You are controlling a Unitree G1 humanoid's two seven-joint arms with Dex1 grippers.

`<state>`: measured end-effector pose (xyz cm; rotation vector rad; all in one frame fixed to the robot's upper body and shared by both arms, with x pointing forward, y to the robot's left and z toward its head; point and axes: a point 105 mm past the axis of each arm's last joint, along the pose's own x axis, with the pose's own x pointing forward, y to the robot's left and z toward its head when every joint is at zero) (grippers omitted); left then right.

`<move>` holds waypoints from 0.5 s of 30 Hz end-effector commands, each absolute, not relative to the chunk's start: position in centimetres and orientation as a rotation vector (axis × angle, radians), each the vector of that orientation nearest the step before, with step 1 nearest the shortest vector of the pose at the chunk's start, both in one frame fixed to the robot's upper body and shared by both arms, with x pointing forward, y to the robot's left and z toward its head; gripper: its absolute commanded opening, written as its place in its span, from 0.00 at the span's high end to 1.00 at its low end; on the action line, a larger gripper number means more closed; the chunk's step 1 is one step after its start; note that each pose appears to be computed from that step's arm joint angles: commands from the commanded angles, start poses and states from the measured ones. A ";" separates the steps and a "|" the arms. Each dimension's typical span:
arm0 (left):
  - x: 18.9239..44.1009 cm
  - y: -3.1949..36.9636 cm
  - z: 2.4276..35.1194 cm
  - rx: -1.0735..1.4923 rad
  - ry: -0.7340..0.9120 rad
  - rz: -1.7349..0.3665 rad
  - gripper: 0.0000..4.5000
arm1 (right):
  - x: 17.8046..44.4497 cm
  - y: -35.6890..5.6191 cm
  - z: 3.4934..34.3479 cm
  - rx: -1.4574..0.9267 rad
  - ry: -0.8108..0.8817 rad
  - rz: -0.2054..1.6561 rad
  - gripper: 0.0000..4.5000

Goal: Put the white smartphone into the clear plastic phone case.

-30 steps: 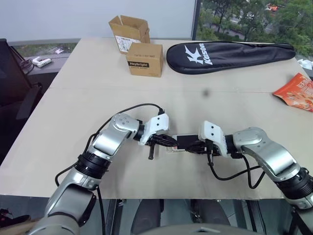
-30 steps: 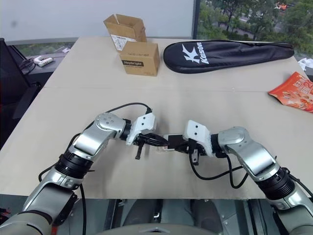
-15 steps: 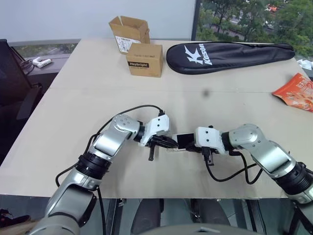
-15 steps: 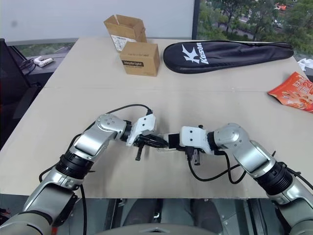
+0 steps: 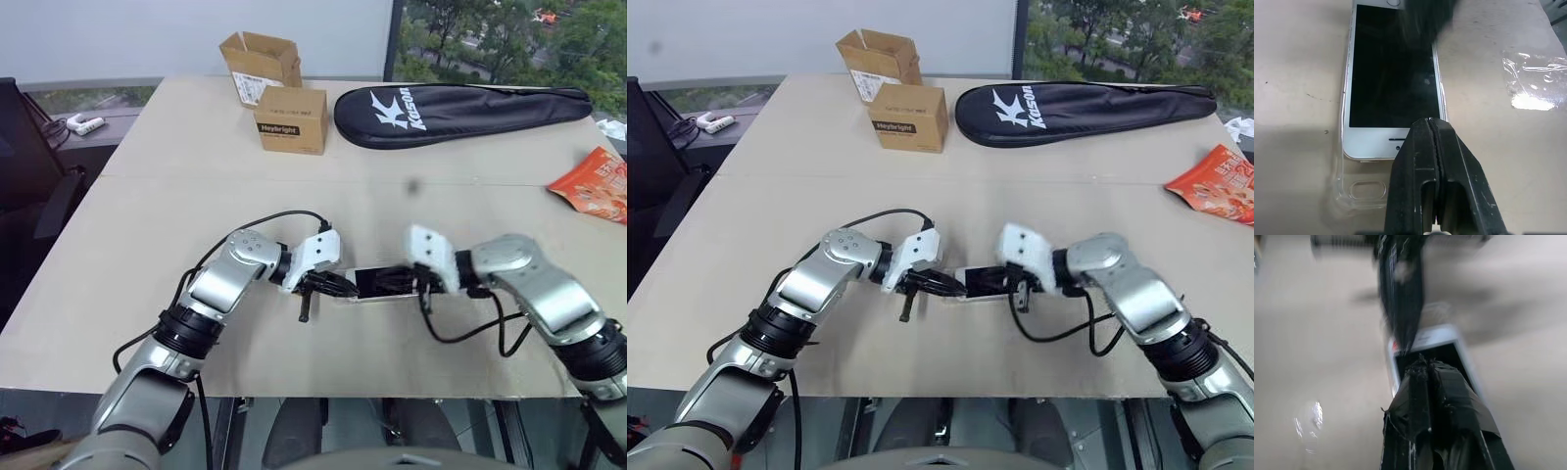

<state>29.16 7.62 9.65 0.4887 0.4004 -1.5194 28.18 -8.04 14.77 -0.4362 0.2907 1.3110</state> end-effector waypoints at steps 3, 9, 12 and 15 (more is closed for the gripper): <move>30.1 7.2 13.5 0.423 0.202 -1.483 1.00 | 29.7 -12.0 17.1 -0.443 0.281 1.187 0.98; 30.8 11.4 14.2 0.435 0.280 -1.386 1.00 | 30.1 -16.0 15.1 -0.568 0.421 1.083 0.98; 29.9 13.2 12.1 0.471 0.404 -1.408 1.00 | 30.2 -16.5 14.3 -0.580 0.444 1.064 0.98; 29.8 12.8 11.2 0.456 0.442 -1.427 1.00 | 30.1 -16.5 13.7 -0.584 0.460 1.059 0.98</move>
